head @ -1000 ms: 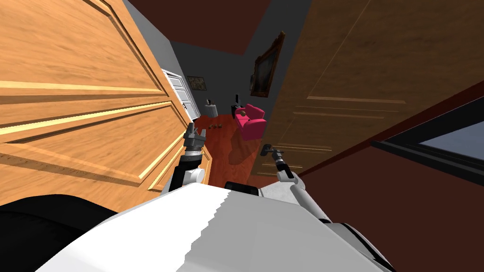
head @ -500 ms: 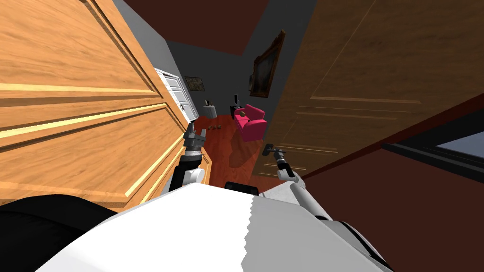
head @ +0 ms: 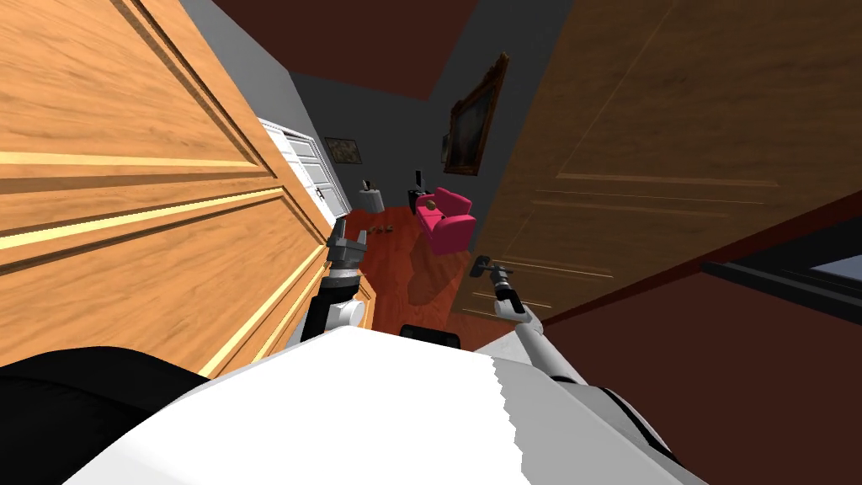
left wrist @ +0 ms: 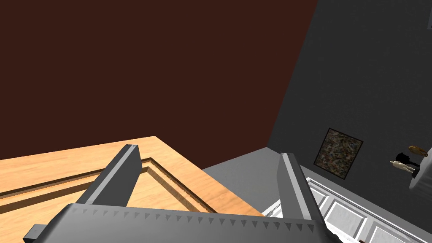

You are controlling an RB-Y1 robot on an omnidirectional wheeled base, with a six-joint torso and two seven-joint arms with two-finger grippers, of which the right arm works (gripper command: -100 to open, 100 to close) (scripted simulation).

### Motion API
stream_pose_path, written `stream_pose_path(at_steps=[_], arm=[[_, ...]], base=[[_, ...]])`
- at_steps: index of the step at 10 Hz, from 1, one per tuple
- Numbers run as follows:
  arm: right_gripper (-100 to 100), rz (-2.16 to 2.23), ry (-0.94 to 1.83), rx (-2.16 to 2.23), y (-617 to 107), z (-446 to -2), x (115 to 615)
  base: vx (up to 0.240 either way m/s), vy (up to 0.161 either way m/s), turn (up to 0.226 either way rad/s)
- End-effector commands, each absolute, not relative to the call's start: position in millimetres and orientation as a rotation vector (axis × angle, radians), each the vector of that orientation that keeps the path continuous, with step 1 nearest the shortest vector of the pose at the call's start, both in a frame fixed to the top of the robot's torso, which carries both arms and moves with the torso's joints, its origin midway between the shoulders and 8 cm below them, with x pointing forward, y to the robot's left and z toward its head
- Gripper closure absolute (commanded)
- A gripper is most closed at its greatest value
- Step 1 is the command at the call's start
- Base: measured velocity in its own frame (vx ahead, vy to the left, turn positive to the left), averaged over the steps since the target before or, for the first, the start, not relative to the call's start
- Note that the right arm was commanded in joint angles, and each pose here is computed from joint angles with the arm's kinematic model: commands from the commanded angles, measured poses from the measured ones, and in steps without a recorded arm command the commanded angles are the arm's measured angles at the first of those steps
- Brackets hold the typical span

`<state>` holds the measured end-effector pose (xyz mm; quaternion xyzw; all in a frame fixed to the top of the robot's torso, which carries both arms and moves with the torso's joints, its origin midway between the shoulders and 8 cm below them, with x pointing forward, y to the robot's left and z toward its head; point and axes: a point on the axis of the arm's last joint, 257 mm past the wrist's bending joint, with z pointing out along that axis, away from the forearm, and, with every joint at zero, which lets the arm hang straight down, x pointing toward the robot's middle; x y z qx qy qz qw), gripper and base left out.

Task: Push the door open

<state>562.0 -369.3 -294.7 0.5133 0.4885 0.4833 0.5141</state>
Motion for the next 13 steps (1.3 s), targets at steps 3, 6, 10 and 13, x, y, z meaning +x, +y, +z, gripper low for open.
stream_pose_path(at_steps=[3, 6, 10, 13], arm=[[100, 1.137, 1.148, 1.249, -384.2, -293.9, 561.7], [100, 1.114, 1.126, 1.260, -398.5, -293.3, 560.0], [100, 1.080, 1.090, 1.278, -420.8, -292.5, 556.5], [100, 1.049, 1.059, 1.294, -440.0, -291.9, 552.6]], base=[[0.110, 0.047, -0.042], [0.166, 0.051, -0.040], [0.187, 0.064, -0.051], [0.213, 0.059, -0.061]])
